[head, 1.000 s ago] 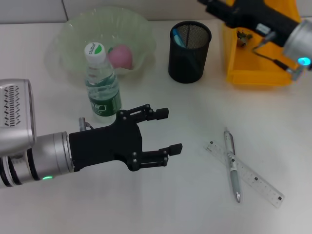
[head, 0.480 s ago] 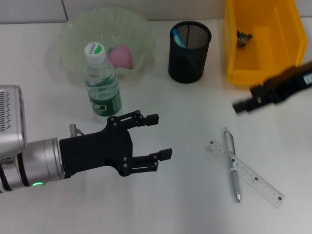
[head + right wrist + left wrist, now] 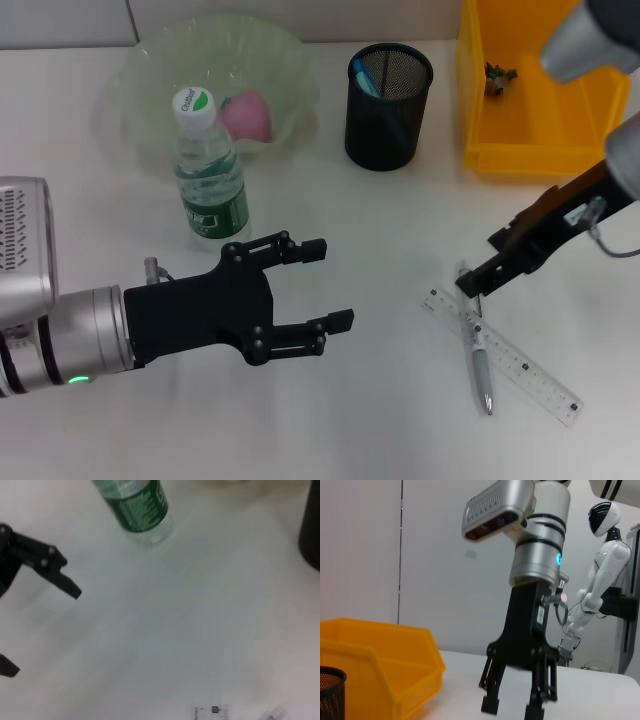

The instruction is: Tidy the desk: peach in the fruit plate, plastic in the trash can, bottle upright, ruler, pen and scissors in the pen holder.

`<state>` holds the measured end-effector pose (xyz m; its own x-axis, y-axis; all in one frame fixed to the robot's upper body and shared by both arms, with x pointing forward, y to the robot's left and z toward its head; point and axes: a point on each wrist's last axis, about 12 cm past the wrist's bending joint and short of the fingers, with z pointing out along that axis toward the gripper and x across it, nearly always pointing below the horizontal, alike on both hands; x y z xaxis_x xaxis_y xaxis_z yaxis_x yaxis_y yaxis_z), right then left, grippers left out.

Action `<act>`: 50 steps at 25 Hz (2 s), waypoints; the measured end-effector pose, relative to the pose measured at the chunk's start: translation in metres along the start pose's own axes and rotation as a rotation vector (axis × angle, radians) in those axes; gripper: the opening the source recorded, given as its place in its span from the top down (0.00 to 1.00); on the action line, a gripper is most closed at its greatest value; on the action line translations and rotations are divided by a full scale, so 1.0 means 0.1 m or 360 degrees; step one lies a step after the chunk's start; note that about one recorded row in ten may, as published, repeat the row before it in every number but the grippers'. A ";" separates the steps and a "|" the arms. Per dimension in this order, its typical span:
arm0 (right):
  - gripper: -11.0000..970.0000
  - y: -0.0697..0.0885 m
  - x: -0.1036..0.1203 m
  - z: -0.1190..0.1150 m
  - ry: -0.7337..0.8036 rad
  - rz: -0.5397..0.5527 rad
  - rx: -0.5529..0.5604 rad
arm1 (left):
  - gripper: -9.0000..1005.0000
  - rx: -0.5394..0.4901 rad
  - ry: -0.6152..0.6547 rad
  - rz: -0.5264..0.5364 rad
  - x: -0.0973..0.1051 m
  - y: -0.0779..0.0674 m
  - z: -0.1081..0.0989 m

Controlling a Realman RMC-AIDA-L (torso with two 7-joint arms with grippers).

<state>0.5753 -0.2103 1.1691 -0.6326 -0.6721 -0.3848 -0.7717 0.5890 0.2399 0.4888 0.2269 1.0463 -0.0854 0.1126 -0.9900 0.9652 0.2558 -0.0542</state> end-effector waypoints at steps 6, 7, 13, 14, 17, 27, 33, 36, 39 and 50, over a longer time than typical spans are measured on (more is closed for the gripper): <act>0.15 0.09 -0.06 0.20 0.0034 -0.0045 -0.0016 | 0.21 0.0004 -0.0001 0.0004 -0.01 0.01 0.01; 0.15 0.10 -0.07 0.23 0.0039 -0.0053 -0.0016 | 0.21 0.0004 -0.0001 0.0005 -0.01 0.01 0.01; 0.15 0.17 -0.10 0.40 0.0095 -0.0100 0.0002 | 0.21 0.0005 0.0000 0.0008 -0.01 0.01 0.01; 0.15 0.18 -0.11 0.43 0.0101 -0.0099 0.0002 | 0.21 0.0004 0.0001 0.0007 -0.01 0.01 0.01; 0.15 0.19 -0.13 0.50 0.0110 -0.0096 -0.0010 | 0.20 0.0003 0.0001 0.0006 -0.01 0.01 0.01; 0.15 0.17 -0.12 0.61 0.0119 -0.0055 -0.0001 | 0.20 0.0000 0.0003 0.0005 0.00 0.01 0.00; 0.16 0.15 -0.12 0.64 0.0128 -0.0037 0.0000 | 0.20 0.0002 0.0003 0.0007 -0.01 0.01 0.00; 0.17 0.16 -0.13 0.66 0.0134 -0.0045 0.0005 | 0.20 0.0002 0.0003 0.0007 -0.01 0.01 0.01; 0.17 0.18 -0.14 0.68 0.0151 -0.0054 0.0016 | 0.20 0.0001 0.0003 0.0007 -0.01 0.01 0.00; 0.20 0.20 -0.16 0.71 0.0183 -0.0055 0.0048 | 0.20 0.0000 0.0003 0.0005 -0.01 0.01 0.01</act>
<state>0.5749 -0.1562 1.1171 -0.6102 -0.7384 -0.2871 -0.7921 0.5765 0.2007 0.4899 0.2264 1.0467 -0.0827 0.1153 -0.9899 0.9655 0.2555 -0.0509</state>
